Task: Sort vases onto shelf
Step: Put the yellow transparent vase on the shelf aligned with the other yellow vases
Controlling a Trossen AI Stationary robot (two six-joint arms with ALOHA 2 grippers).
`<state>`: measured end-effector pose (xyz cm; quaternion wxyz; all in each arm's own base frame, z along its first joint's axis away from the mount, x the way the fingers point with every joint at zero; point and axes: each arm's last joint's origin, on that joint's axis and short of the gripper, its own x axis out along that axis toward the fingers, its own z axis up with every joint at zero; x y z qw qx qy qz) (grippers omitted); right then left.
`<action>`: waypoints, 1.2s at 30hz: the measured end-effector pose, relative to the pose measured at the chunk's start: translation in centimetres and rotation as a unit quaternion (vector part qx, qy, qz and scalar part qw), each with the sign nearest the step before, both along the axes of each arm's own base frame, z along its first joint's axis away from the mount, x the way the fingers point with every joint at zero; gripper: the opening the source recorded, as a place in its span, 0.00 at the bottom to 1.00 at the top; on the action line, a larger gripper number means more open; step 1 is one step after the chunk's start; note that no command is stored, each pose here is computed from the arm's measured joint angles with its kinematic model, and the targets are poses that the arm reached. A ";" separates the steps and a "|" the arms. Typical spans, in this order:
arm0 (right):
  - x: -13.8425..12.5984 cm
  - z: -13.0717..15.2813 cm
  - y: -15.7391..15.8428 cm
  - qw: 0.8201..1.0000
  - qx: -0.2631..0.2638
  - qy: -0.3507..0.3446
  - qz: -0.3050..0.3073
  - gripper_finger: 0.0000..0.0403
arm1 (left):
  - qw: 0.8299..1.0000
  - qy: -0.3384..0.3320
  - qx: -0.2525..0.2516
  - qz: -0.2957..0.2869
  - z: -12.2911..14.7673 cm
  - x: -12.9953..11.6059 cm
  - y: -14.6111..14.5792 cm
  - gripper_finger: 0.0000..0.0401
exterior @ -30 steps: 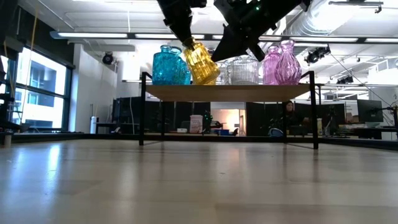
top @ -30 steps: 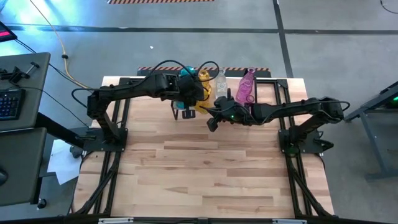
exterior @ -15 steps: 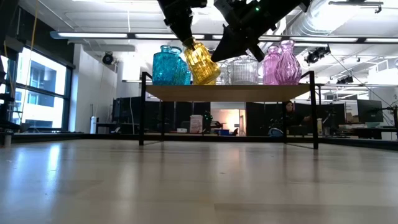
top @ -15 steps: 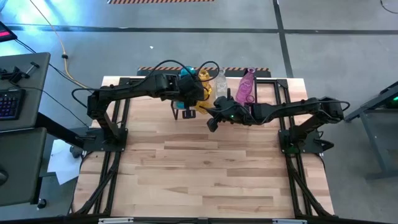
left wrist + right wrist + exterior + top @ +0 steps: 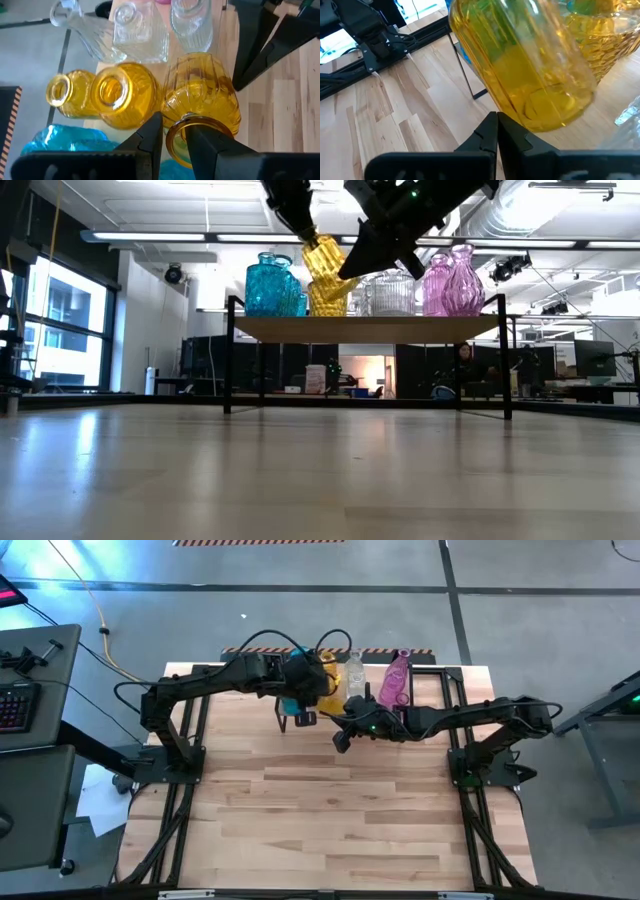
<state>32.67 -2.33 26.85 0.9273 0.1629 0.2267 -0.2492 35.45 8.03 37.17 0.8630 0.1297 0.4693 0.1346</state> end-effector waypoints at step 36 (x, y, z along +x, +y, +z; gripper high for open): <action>1.4 -1.3 -0.2 1.000 -0.021 -0.011 -0.020 0.00 | 0.999 0.050 -0.008 -0.005 -0.6 -0.8 -0.1 0.17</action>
